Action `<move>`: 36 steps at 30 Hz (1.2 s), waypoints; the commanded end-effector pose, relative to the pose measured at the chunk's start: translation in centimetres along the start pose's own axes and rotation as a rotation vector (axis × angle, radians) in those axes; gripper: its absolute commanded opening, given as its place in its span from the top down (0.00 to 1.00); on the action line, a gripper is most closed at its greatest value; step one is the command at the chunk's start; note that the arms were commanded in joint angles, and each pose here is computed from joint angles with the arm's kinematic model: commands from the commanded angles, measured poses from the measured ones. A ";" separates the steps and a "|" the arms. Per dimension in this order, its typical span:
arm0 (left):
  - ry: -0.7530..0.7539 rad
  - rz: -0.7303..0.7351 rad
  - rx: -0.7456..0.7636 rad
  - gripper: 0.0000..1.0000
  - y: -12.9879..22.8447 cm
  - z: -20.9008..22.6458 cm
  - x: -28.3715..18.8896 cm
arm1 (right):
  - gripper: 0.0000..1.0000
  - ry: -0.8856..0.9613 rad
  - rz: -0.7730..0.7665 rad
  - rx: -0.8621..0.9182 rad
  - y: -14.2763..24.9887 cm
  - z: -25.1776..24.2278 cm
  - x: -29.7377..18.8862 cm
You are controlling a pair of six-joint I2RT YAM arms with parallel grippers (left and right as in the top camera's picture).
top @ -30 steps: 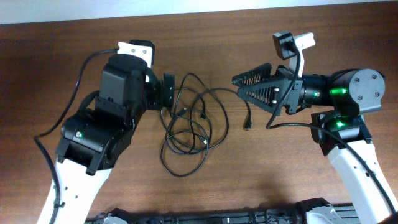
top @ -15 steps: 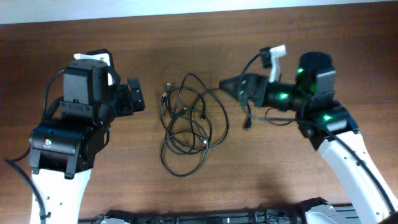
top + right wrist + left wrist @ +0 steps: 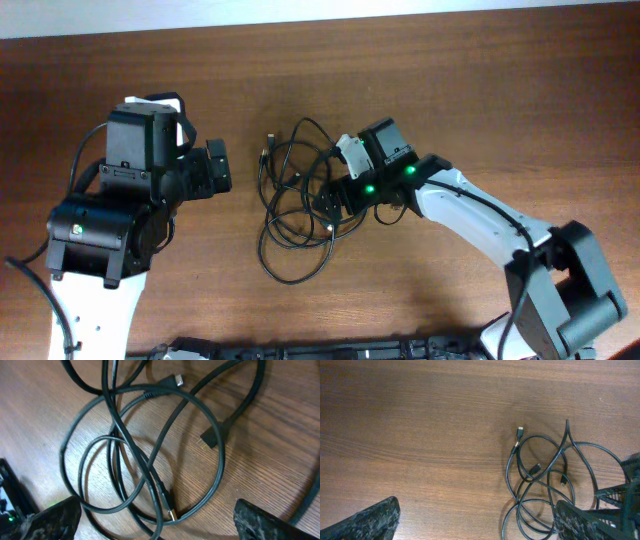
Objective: Untangle cables
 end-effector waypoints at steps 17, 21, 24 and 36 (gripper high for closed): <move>0.004 -0.039 -0.002 0.01 -0.8 0.0 -0.4 | 0.96 -0.273 0.176 -0.204 4.7 7.7 6.0; 0.002 -0.035 -0.001 0.01 -0.7 0.1 -0.4 | 0.96 -0.470 0.154 -0.102 2.1 10.2 1.9; -0.004 -0.016 0.003 0.01 -0.3 0.2 -0.4 | 0.96 -0.434 0.076 -0.087 -2.1 10.7 -3.7; -0.025 0.042 0.015 0.01 1.1 0.7 -0.4 | 0.96 -0.161 -0.451 -0.382 -12.0 19.2 -26.6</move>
Point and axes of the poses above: each gripper's point midway between its finger pads, its own x axis out along the fingers, its own z axis along the line the jaws close on, y = z × x, the point moved 1 cm from there along -x, back along the fingers, and after that the axes turned 7 degrees about -x, right-handed, at the moved point
